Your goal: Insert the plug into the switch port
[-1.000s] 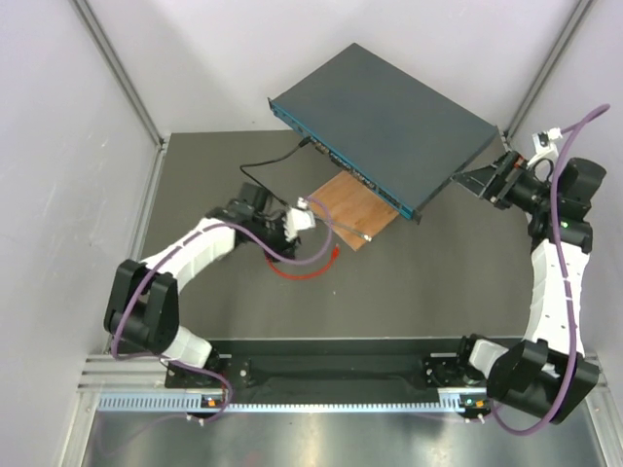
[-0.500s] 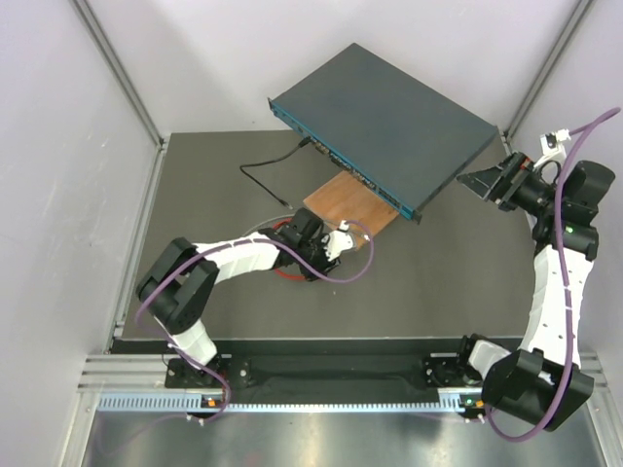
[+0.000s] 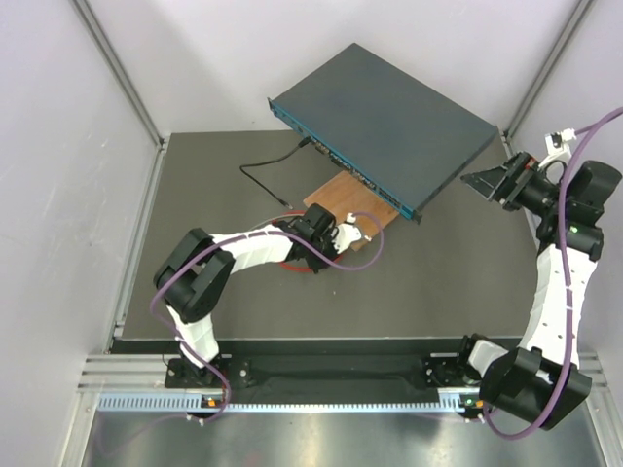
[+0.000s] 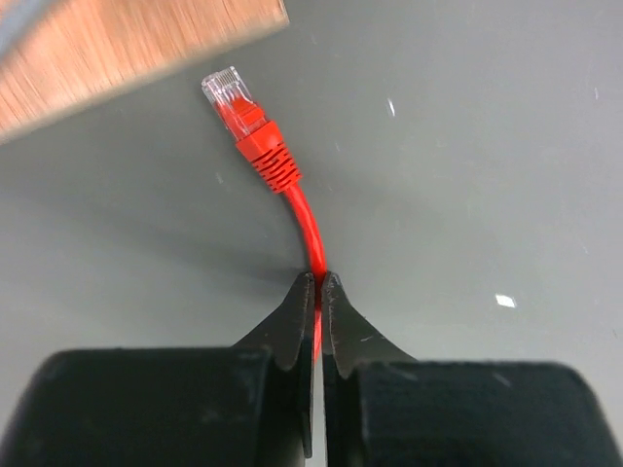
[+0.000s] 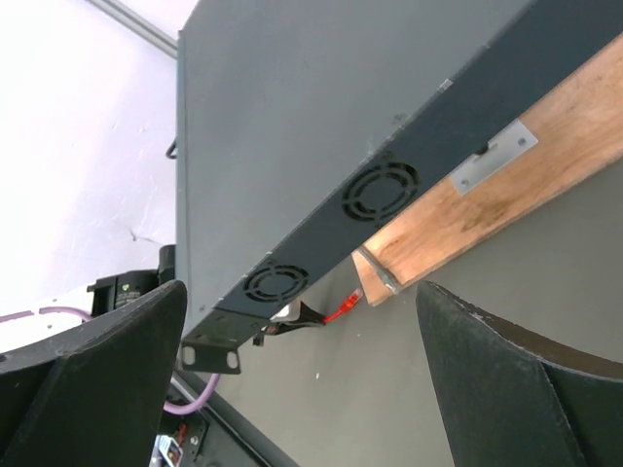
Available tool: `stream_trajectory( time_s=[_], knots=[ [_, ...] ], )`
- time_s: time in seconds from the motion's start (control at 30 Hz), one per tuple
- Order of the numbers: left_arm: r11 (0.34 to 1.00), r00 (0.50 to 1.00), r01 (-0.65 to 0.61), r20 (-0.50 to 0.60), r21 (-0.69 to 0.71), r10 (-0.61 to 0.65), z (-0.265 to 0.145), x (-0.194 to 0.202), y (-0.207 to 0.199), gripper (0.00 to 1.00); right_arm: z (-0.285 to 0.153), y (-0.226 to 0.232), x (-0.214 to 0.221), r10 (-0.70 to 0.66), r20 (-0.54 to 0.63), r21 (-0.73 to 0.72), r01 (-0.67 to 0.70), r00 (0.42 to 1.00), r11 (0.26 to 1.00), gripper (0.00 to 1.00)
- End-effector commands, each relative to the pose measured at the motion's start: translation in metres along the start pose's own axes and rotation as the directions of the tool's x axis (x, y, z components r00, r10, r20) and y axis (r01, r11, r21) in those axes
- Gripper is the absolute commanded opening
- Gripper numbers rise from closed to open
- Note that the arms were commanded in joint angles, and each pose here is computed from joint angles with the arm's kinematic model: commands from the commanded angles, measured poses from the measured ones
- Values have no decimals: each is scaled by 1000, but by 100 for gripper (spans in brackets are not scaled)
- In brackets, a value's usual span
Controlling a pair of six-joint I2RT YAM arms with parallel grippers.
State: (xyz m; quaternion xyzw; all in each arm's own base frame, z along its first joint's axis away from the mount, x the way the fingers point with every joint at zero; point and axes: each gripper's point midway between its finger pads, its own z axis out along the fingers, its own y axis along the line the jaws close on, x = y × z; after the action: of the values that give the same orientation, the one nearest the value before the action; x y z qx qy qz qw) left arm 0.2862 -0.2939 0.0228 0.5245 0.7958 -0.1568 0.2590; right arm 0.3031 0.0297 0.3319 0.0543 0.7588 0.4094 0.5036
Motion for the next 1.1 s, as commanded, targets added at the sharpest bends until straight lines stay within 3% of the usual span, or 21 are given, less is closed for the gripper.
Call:
stream_trajectory(
  time_s=[0.0,0.13,0.33,0.43,0.5,0.67,0.83,1.07],
  knots=[
    [999,999,31,-33,27,-30,-23,6,-11,0,-9,27,-24,-130,35,-55,131,991,990,98],
    [999,998,29,57,32,-31,-65,-11,-22,0,-11,38,-29,-169,28,-79,171,985,982,97],
    [998,951,-10,309,58,-8,-151,-70,-42,0,-13,64,-27,-231,18,-174,230,973,957,95],
    [991,874,-90,485,95,33,-201,-104,-63,0,-11,89,-21,-307,14,-248,301,952,921,94],
    [992,805,-116,589,42,69,-230,-121,-64,0,-8,112,-12,-379,10,-314,362,926,878,91],
    [981,719,-170,670,-90,186,-272,-134,-64,0,-3,154,24,-515,-14,-452,453,857,768,87],
    [942,623,-263,709,-207,330,-297,-139,-75,0,4,193,67,-557,-62,-594,418,828,687,82],
    [917,572,-315,723,-243,388,-307,-144,-88,0,20,221,105,-594,-102,-688,375,798,621,79]
  ],
)
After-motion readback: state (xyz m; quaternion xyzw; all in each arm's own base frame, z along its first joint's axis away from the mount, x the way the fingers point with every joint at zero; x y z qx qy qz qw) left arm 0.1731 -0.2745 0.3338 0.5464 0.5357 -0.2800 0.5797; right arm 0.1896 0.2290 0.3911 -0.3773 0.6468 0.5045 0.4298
